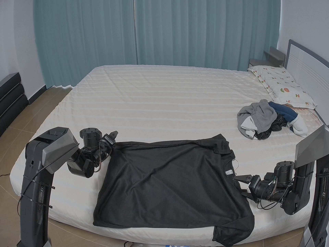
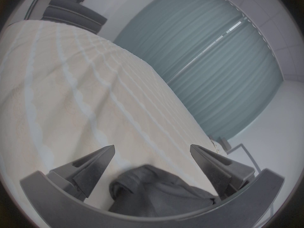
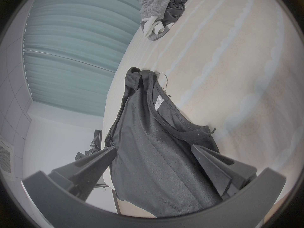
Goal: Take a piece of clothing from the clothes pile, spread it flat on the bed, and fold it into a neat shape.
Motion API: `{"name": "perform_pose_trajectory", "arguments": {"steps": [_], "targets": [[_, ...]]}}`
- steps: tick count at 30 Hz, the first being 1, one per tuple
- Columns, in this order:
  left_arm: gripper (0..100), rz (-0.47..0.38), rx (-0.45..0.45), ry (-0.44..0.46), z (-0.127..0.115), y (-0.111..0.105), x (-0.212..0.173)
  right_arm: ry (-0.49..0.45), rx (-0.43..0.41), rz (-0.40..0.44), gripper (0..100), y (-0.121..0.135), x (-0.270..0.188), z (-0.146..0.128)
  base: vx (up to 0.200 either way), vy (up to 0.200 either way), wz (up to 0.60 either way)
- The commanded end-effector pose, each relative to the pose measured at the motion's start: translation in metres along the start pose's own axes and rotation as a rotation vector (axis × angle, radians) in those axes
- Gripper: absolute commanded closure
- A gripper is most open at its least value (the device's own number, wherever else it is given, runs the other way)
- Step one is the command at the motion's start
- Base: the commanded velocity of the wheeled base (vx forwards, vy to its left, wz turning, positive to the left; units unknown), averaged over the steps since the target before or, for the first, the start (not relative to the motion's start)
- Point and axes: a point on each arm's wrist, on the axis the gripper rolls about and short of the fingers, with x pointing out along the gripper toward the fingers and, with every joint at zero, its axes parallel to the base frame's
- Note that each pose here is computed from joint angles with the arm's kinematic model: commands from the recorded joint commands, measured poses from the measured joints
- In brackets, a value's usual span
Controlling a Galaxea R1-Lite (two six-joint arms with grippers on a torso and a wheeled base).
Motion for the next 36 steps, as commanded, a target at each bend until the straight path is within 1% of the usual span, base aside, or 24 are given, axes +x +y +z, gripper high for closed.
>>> {"name": "perform_pose_trajectory", "arguments": {"steps": [1,4,5,9,12,14,17,19,20,24,27,31,32,36], "targets": [[0,0.011,0.021,0.013,-0.005,0.004,0.001,-0.005,-0.004,0.009,0,0.001,0.0,0.001,0.0,0.0,0.0],[0,0.009,0.026,0.024,-0.008,0.003,0.001,-0.005,-0.004,0.009,0,0.001,0.0,0.001,0.0,0.0,0.0],[100,0.014,0.028,0.032,-0.009,0.004,0.001,-0.005,-0.004,0.009,0,0.001,0.0,0.001,0.0,0.0,0.0],[100,0.025,0.049,0.06,-0.012,0.007,0.003,-0.006,-0.005,0.01,0,0.001,0.001,0.001,0.0,0.0,0.0],[100,0.012,0.04,-0.004,-0.005,0.005,0.017,-0.006,-0.005,0.01,0,0.001,0.001,0.001,0.0,0.0,0.0],[100,0.025,0.025,-0.058,-0.001,0.002,0.021,-0.006,-0.005,0.01,0,0.001,0.001,0.001,0.0,0.0,0.0],[100,0.022,0.009,-0.095,0.001,-0.002,0.024,-0.007,-0.006,0.011,0,0.001,0.001,0.001,0.0,0.0,0.0],[100,0.014,0.003,-0.104,0.004,-0.004,0.025,-0.007,-0.006,0.011,0,0.001,0.001,0.001,0.0,0.0,0.0],[100,-0.005,-0.021,-0.118,0.007,-0.007,0.026,-0.007,-0.006,0.011,0,0.001,0.001,0.001,0.0,0.0,0.0],[100,-0.022,-0.048,-0.127,0.008,-0.01,0.025,-0.007,-0.006,0.011,0,0.001,0.001,0.001,0.0,0.0,0.0],[100,-0.01,-0.044,-0.117,0.005,-0.006,0.024,-0.006,-0.005,0.01,0,0.001,0.001,0.001,0.0,0.0,0.0],[100,0.011,-0.045,-0.08,0.004,-0.003,0.015,-0.006,-0.005,0.01,0,0.001,0.001,0.001,0.0,0.0,0.0],[0,0.009,-0.044,-0.072,0.003,-0.003,0.013,-0.006,-0.005,0.01,0,0.001,0.001,0.001,0.0,0.0,0.0],[0,0.011,-0.038,-0.057,0.0,-0.004,0.009,-0.005,-0.004,0.009,0,0.001,0.0,0.001,0.0,0.0,0.0]]}}
